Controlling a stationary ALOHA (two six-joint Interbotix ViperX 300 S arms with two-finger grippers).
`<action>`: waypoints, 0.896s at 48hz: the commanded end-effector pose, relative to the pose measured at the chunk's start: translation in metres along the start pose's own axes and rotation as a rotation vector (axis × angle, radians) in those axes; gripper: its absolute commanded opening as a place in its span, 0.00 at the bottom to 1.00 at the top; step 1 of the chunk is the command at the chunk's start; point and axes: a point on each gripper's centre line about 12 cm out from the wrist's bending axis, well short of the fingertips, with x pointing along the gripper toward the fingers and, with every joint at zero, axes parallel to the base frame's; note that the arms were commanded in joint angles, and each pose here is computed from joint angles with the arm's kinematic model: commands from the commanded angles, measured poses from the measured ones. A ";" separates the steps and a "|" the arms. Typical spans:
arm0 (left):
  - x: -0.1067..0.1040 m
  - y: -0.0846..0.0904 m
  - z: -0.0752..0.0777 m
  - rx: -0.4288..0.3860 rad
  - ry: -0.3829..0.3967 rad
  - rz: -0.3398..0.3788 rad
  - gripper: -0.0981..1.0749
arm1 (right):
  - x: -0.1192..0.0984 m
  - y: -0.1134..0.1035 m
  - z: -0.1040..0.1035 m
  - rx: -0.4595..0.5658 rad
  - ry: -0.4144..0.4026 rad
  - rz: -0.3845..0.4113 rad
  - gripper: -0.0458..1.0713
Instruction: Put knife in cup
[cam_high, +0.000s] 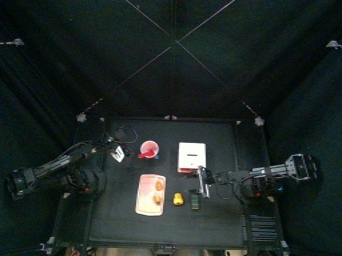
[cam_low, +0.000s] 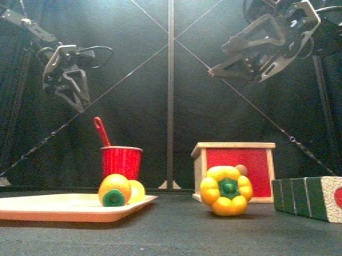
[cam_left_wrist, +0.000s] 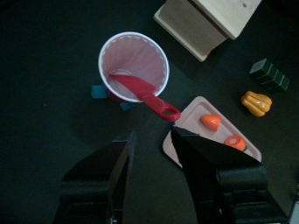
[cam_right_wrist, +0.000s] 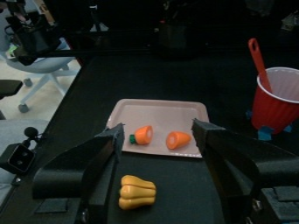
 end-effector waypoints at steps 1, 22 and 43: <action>-0.003 -0.001 0.005 0.002 -0.020 -0.001 0.74 | 0.000 0.000 0.008 0.000 -0.030 0.000 0.89; -0.004 -0.002 0.004 0.010 -0.052 -0.006 0.74 | -0.001 -0.001 0.008 0.009 -0.028 -0.002 0.89; -0.003 -0.002 0.002 0.012 -0.059 -0.006 0.74 | -0.001 0.001 0.008 0.029 -0.031 -0.001 0.89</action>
